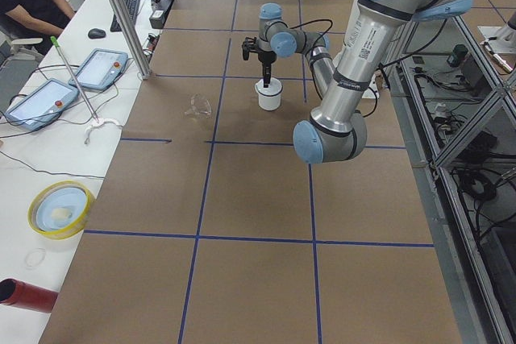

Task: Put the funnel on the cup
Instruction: 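Lower the left gripper and close it on the lid's knob, then lift the lid off the mug and carry it beside the mug, then set the lid down on the table and open the left gripper, then move the left gripper over to the clear glass funnel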

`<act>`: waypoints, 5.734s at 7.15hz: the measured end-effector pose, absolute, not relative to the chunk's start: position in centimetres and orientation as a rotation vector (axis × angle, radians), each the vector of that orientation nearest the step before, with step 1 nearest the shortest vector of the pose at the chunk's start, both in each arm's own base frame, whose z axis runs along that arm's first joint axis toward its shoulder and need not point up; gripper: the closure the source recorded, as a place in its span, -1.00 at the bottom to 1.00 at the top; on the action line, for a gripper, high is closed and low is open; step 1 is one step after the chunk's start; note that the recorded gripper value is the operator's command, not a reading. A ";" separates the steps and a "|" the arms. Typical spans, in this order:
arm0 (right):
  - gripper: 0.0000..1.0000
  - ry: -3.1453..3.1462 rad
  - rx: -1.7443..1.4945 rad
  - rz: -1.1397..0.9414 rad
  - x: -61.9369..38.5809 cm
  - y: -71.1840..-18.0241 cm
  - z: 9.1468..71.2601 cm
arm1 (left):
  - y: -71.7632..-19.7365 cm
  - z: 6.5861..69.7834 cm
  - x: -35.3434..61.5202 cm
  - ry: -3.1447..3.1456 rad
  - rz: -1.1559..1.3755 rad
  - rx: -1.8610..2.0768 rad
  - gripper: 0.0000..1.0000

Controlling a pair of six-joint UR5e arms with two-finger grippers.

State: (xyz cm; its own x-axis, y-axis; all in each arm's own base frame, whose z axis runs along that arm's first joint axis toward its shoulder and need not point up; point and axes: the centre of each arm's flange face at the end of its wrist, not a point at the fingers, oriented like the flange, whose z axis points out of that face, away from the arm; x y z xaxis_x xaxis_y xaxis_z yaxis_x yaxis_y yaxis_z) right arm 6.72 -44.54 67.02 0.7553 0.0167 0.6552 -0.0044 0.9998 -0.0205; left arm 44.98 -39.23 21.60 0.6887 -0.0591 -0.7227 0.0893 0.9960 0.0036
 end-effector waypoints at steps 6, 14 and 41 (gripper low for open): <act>-1.00 -0.715 -0.018 0.011 6.7 -44.5 67.0 | -38.6 21.4 45.1 0.817 -0.068 0.017 -0.34; -1.00 -0.715 -0.018 0.011 6.7 -44.5 67.0 | -37.6 21.0 45.2 0.819 -0.052 0.010 1.00; -1.00 -0.715 -0.018 0.011 6.7 -44.5 67.0 | -54.9 29.9 44.6 0.997 -1.081 0.086 -1.00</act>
